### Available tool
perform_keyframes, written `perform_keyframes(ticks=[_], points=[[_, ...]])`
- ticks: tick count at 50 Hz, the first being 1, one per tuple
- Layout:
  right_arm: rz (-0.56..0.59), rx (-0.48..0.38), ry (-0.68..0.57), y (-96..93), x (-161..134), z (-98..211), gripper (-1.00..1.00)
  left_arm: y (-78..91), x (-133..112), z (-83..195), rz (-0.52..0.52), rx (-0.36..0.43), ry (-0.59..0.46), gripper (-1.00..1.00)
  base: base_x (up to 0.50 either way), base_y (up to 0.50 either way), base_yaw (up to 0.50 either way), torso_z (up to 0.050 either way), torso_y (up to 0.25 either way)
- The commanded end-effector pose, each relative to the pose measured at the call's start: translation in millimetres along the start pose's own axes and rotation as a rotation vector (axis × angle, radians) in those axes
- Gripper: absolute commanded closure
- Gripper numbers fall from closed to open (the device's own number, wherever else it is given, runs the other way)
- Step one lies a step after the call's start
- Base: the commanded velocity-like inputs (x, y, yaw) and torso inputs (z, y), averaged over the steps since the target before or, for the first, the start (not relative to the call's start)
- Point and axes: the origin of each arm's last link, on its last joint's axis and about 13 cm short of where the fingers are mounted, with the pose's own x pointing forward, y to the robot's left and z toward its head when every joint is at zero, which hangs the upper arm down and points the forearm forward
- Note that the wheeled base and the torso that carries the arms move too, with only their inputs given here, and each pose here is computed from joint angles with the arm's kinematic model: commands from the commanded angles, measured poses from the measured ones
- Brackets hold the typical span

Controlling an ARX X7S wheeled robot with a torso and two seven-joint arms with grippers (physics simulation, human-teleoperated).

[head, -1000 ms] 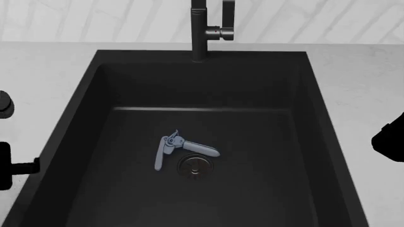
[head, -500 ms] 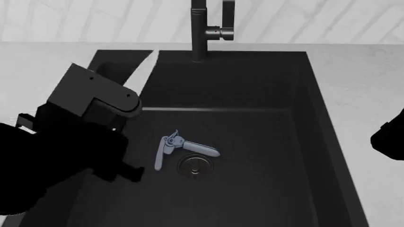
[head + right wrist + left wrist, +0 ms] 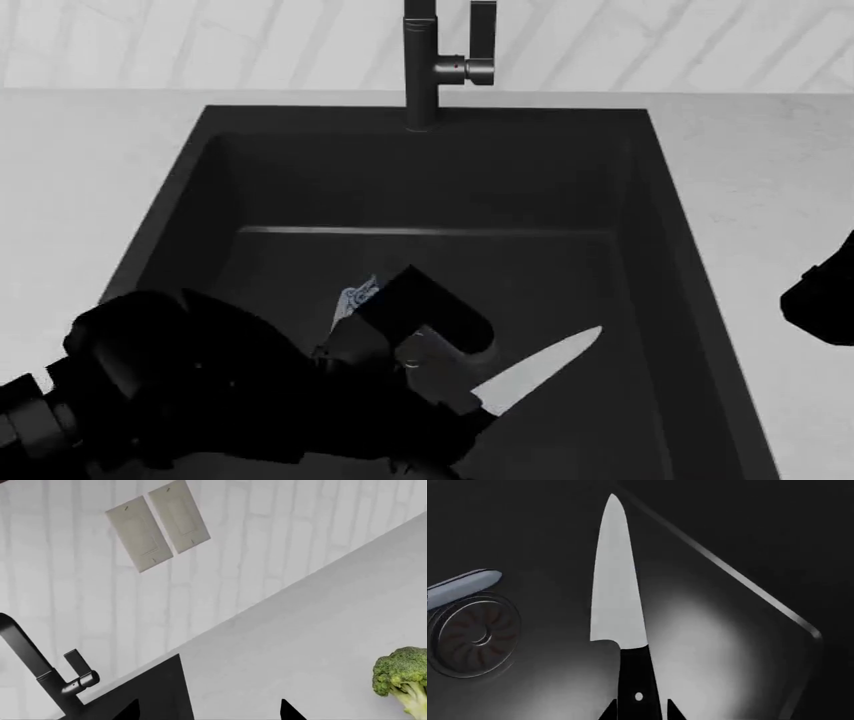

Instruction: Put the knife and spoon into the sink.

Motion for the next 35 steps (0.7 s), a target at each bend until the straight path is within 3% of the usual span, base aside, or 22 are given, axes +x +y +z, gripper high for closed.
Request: perform_keyframes(ticks=[1, 2, 3, 8, 9, 13, 19, 25, 28, 33, 35], points=[[-0.013, 0.007, -0.011, -2.0, -1, 1, -1.00, -5.4, 25, -9, -0.127, -0.060, -0.012, 1.00, 0.00, 0.00, 0.00, 0.000, 0.000], [-0.015, 0.006, -0.011, -2.6, -2, 2, -1.00, -4.9, 25, -10, -0.112, -0.095, -0.014, 1.00, 0.00, 0.00, 0.00, 0.000, 0.000], [-0.016, 0.005, -0.012, -3.2, -2, 2, -1.00, -5.6, 26, -10, -0.108, -0.068, -0.016, 1.00, 0.00, 0.00, 0.00, 0.000, 0.000], [-0.017, 0.005, -0.009, -2.9, -1, 1, -1.00, -3.8, 25, -9, -0.085, -0.089, -0.023, 1.00, 0.00, 0.00, 0.00, 0.000, 0.000], [-0.017, 0.004, -0.008, -2.6, -1, 1, -1.00, -4.0, 24, -7, -0.110, -0.071, -0.027, -1.00, 0.00, 0.00, 0.00, 0.000, 0.000], [-0.017, 0.005, -0.005, -2.9, -1, 0, -1.00, -5.4, 18, 3, -0.079, -0.060, -0.036, -1.00, 0.00, 0.00, 0.00, 0.000, 0.000], [-0.013, 0.008, -0.001, -2.9, -1, -2, -1.00, -15.3, -8, 44, -0.017, -0.003, -0.136, -1.00, 0.00, 0.00, 0.00, 0.000, 0.000], [-0.009, 0.006, -0.003, -2.6, 0, -1, -1.00, -37.5, -87, 63, 0.049, 0.074, -0.326, -1.00, 0.00, 0.00, 0.00, 0.000, 0.000], [-0.001, 0.004, -0.002, -0.2, 2, -1, -1.00, -47.3, -122, 63, 0.159, 0.122, -0.401, -1.00, 0.00, 0.00, 0.00, 0.000, 0.000], [0.007, -0.002, -0.003, 2.3, 2, 1, -1.00, -50.3, -160, 50, 0.311, 0.113, -0.476, -1.00, 0.00, 0.00, 0.00, 0.000, 0.000], [0.011, -0.007, -0.007, 3.9, 2, 3, -1.00, -44.1, -172, 39, 0.394, 0.094, -0.503, -1.00, 0.00, 0.00, 0.00, 0.000, 0.000]])
